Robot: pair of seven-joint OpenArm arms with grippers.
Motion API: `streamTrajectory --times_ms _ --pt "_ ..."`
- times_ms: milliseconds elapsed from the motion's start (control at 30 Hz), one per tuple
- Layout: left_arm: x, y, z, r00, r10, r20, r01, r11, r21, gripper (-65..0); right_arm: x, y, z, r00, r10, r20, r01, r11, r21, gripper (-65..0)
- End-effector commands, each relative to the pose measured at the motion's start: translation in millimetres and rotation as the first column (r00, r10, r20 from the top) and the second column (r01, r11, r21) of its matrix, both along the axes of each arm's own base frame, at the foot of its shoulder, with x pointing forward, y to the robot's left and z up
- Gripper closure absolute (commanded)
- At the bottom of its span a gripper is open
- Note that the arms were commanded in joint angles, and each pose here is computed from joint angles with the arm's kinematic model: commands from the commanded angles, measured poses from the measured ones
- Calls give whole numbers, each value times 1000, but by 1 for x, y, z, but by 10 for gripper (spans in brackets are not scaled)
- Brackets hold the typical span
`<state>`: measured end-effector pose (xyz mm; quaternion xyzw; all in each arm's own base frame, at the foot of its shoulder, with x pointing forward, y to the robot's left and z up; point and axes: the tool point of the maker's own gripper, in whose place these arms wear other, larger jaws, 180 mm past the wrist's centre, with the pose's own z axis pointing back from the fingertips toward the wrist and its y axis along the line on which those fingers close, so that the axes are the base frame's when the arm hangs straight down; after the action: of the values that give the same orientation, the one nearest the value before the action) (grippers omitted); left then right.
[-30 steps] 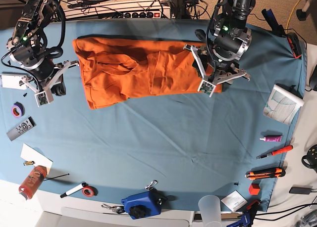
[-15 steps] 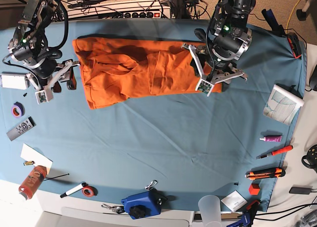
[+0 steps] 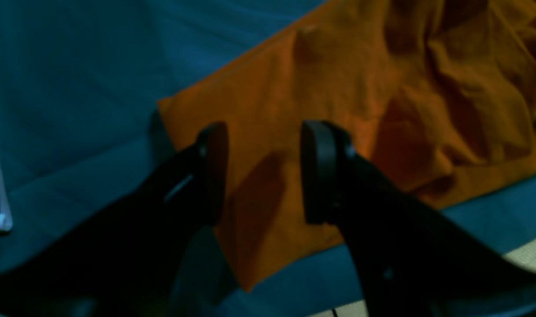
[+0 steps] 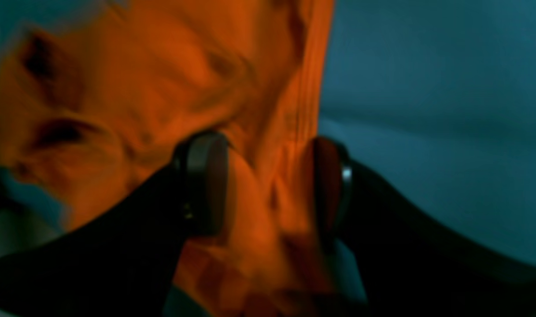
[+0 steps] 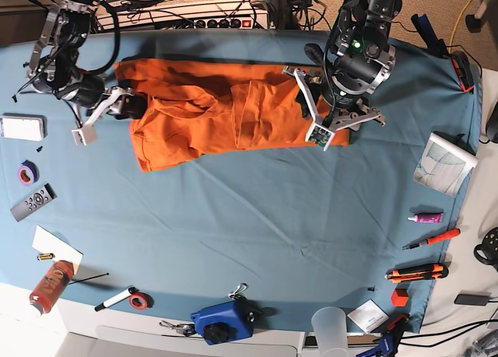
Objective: Layout the t-shirt on the table in an organized manner, then fold the t-shirt properly
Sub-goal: 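Fold the strip end over toward the middle with the right gripper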
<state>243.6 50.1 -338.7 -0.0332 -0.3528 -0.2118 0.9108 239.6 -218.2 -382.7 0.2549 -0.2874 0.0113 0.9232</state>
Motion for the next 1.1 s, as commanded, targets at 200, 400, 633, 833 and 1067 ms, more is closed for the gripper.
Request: streamTrajectory --times_ms 200,400,633,833,1067 --pt "5 -2 10 999 0 39 1 1000 -14 -270 -11 31 -8 998 58 -6 -57 990 128 -313" --pt "6 -3 11 999 -1 47 2 1000 -18 -270 -12 37 -12 998 64 -9 -62 990 125 -277" --pt "6 -2 11 999 -1 46 1 1000 -18 -270 1 48 -18 994 112 2 -112 992 56 -18" --pt "6 -2 10 999 -1 45 1 1000 -17 -270 33 24 -5 996 73 57 -70 996 -50 0" --pt "-1 -10 7 1000 -10 -5 9 998 -66 -270 64 -59 25 991 -36 128 71 955 -288 0"
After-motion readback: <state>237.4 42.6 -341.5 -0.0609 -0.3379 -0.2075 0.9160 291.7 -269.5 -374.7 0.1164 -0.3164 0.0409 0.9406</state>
